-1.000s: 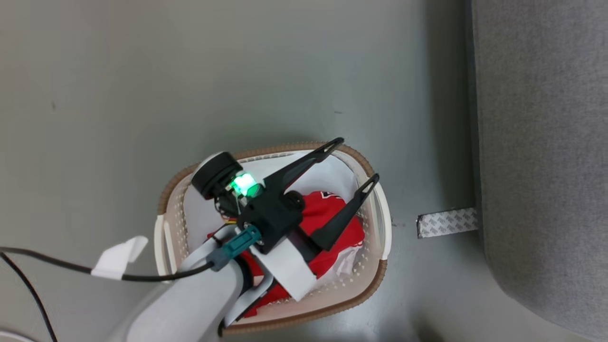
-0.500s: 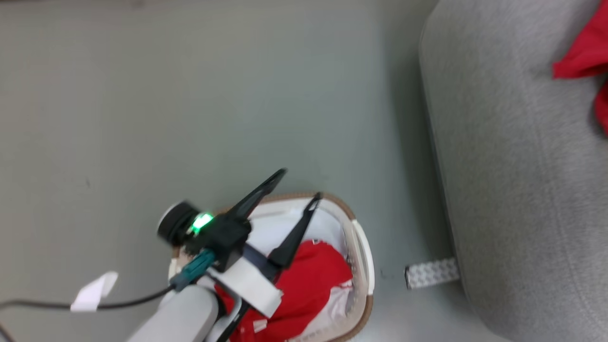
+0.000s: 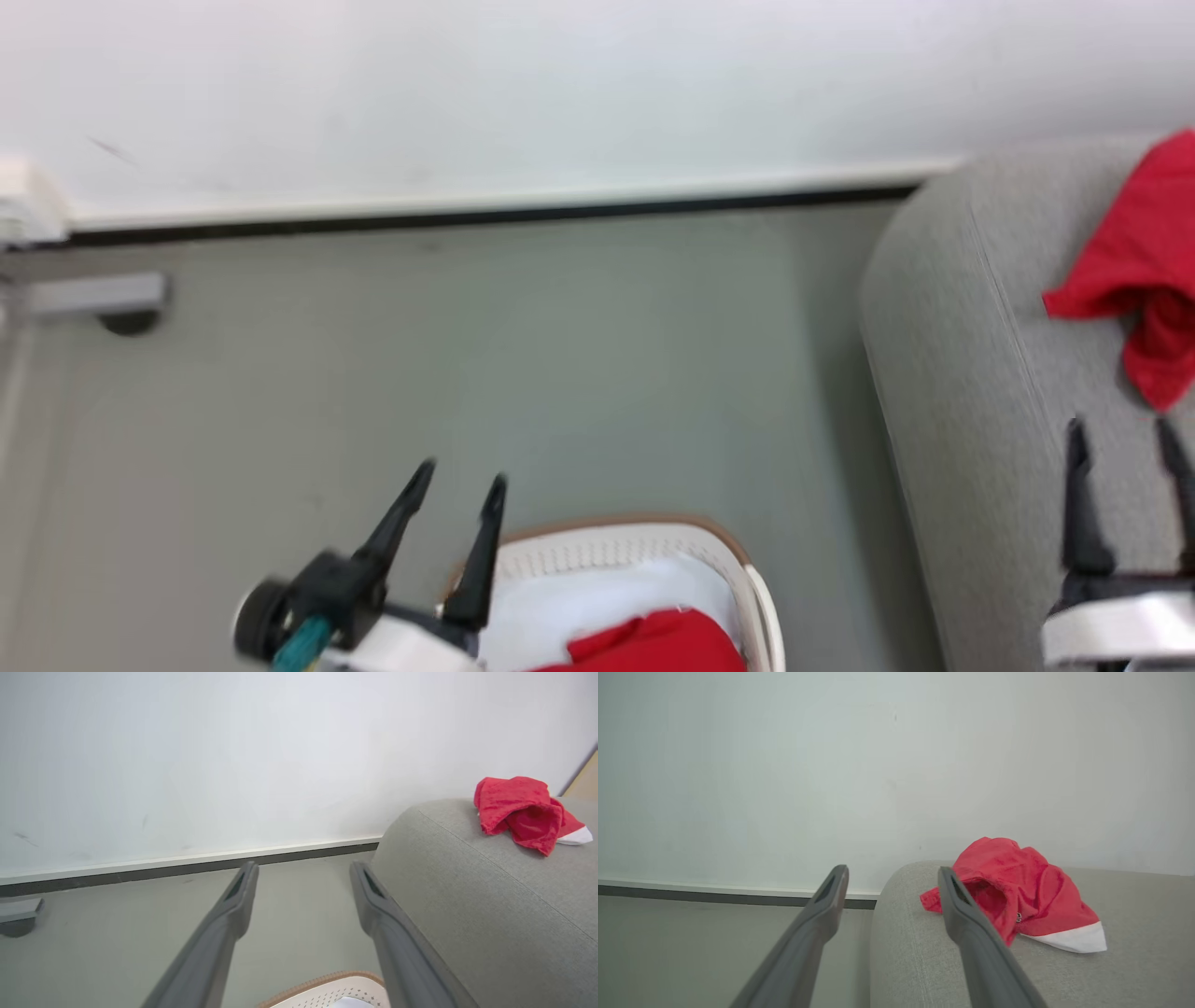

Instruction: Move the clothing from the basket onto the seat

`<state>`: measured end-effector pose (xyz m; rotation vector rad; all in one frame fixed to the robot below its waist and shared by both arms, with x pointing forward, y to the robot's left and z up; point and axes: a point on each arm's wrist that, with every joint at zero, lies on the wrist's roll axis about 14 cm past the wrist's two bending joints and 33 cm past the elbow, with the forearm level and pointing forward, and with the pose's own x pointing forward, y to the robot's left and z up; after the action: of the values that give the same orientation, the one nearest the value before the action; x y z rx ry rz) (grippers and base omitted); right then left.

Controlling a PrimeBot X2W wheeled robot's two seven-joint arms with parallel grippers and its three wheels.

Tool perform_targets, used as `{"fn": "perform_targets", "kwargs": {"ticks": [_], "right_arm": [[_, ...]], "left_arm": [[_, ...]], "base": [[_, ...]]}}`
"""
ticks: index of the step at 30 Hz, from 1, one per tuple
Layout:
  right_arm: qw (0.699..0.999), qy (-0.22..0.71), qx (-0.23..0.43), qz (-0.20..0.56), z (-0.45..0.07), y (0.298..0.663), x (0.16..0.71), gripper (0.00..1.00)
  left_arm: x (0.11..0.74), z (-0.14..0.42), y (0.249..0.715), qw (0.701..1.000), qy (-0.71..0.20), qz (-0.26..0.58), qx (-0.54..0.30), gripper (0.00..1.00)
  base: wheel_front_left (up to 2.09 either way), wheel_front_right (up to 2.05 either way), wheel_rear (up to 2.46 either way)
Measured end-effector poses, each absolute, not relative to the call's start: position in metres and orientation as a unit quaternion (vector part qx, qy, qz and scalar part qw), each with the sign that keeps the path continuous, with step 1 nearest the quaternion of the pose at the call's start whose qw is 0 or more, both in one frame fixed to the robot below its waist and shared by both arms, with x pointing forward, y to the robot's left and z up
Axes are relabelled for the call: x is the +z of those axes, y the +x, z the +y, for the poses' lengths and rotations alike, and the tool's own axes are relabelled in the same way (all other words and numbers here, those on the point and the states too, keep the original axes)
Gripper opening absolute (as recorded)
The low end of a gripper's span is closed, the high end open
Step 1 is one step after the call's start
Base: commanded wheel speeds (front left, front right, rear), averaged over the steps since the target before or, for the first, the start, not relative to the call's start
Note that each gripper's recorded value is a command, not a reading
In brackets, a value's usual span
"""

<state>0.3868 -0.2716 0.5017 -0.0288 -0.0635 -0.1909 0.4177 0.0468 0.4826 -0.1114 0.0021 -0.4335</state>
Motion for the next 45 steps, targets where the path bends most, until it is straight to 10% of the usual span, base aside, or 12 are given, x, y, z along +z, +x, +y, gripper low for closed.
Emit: {"fn": "perform_targets", "kwargs": {"ticks": [18, 45], "right_arm": [[0.998, 0.053, 0.026, -0.005, -0.180, 0.342, 0.482, 1.00], [0.999, 0.045, -0.029, 0.001, -0.216, 0.358, 0.478, 1.00]], "left_arm": [[0.503, 0.165, 0.345, 0.998, -0.040, -0.033, -0.021, 1.00], [0.471, 0.076, 0.398, 0.983, -0.029, 0.010, -0.181, 1.00]], "base": [[0.00, 0.00, 0.00], [0.00, 0.00, 0.00]]}}
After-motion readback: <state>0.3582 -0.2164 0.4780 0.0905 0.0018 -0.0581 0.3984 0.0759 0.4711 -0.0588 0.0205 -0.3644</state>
